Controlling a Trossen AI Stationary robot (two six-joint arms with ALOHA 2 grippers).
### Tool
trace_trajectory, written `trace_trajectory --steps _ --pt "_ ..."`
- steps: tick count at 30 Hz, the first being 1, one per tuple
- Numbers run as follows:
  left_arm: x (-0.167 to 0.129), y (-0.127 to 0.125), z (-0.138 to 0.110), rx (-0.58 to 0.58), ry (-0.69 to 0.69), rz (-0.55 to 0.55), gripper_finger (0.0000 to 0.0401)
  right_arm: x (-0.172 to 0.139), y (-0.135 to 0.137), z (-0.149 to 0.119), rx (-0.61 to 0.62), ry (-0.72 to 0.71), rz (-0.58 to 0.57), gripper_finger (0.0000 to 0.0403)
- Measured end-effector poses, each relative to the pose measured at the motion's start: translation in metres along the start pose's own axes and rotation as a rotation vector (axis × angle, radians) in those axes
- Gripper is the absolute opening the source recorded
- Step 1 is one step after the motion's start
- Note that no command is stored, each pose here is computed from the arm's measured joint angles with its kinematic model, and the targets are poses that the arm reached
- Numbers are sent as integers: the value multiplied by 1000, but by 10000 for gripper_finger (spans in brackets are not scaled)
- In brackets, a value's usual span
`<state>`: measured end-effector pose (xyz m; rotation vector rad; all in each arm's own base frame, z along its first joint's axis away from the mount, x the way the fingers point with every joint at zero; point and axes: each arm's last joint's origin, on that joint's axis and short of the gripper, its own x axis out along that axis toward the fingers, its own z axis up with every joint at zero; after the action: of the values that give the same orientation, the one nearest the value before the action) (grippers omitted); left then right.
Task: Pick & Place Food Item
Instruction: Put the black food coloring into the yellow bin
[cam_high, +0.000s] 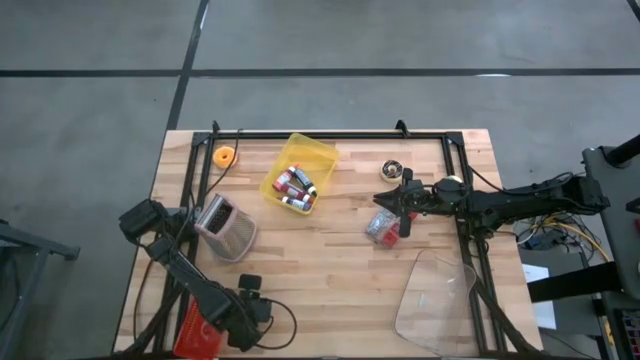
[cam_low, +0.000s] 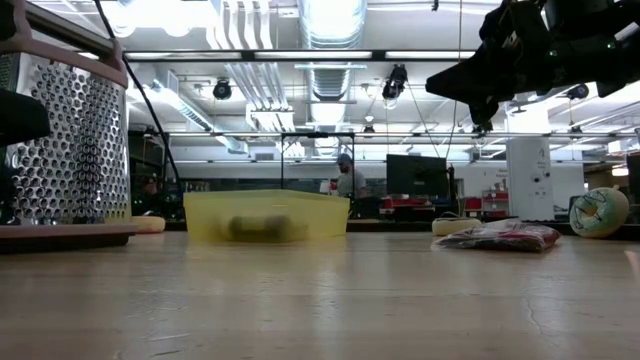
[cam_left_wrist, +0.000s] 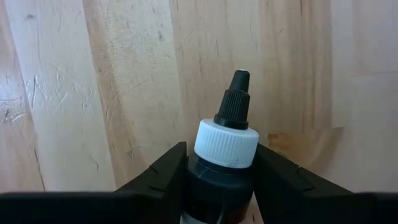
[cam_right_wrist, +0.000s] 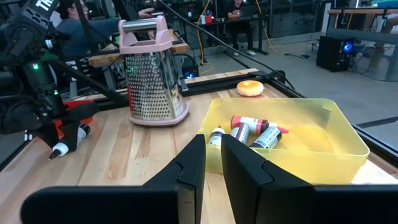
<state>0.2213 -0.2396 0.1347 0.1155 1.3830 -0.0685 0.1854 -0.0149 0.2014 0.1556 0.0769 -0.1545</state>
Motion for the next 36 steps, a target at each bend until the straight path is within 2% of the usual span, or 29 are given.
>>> trace_trajectory --steps 14,17,23,28,36 --pt "-4 0 4 -2 -11 -6 142 0 0 0 0 0 0 47" --pt "-19 1 12 -12 -34 2 141 0 0 0 0 0 0 47" --pt "-63 11 30 -57 -187 48 141 0 0 0 0 0 0 47" --pt "-102 37 42 -170 -319 70 144 0 0 0 0 0 0 47" --pt "-146 111 51 -401 -454 92 149 0 0 0 0 0 0 47"
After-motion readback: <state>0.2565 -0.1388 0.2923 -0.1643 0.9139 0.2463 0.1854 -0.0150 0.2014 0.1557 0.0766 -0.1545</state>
